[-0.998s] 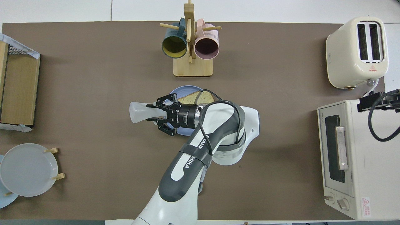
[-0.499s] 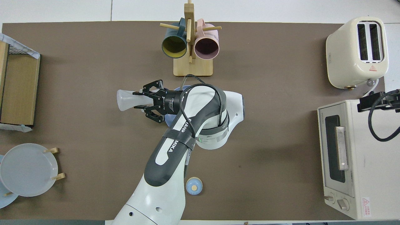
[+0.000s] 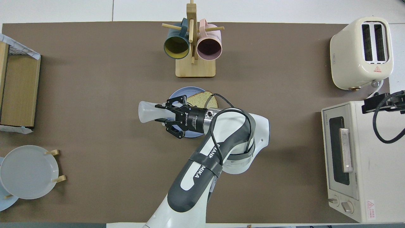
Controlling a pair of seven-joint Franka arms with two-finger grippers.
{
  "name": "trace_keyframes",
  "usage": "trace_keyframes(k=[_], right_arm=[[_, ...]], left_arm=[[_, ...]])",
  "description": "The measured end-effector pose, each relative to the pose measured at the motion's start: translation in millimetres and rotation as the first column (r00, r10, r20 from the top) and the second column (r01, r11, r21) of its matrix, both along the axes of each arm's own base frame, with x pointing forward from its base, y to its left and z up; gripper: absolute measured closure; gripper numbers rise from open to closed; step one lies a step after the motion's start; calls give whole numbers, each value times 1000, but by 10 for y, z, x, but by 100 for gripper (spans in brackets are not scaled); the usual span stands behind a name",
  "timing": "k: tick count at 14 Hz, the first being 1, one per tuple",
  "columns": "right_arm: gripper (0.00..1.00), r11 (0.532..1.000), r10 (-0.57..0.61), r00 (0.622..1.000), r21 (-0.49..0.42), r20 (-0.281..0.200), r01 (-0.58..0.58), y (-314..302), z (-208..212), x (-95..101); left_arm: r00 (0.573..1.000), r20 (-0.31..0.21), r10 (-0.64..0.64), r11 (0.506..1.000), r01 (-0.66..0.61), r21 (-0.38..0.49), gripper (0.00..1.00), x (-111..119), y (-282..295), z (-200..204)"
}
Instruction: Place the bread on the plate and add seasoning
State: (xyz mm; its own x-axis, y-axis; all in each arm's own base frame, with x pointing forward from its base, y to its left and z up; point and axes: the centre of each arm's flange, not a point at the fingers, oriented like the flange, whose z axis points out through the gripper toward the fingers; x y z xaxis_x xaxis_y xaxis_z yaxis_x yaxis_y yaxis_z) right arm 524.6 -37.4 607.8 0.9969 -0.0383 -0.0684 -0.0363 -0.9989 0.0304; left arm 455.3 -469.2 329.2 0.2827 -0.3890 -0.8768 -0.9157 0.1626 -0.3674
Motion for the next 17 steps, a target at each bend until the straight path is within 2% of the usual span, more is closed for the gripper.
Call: trace_keyframes(k=[2,4,9,11,14,17], right_arm=[[0,1000,0,1000,0,0,0,0,0,0],[0,1000,0,1000,0,0,0,0,0,0],[0,1000,0,1000,0,0,0,0,0,0],[0,1000,0,1000,0,0,0,0,0,0],[0,1000,0,1000,0,0,0,0,0,0],[0,1000,0,1000,0,0,0,0,0,0]], left_arm=[[1000,-1,-7,1000,7,1,57,-51,-42,-1],[1000,3,9,1000,-9,1,57,32,34,8],[998,34,61,998,-61,1,57,629,565,6],[997,39,72,997,-72,6,57,726,668,-3],[998,32,56,998,-56,6,57,666,592,-29],[1000,8,13,1000,-12,-7,57,375,295,-90]])
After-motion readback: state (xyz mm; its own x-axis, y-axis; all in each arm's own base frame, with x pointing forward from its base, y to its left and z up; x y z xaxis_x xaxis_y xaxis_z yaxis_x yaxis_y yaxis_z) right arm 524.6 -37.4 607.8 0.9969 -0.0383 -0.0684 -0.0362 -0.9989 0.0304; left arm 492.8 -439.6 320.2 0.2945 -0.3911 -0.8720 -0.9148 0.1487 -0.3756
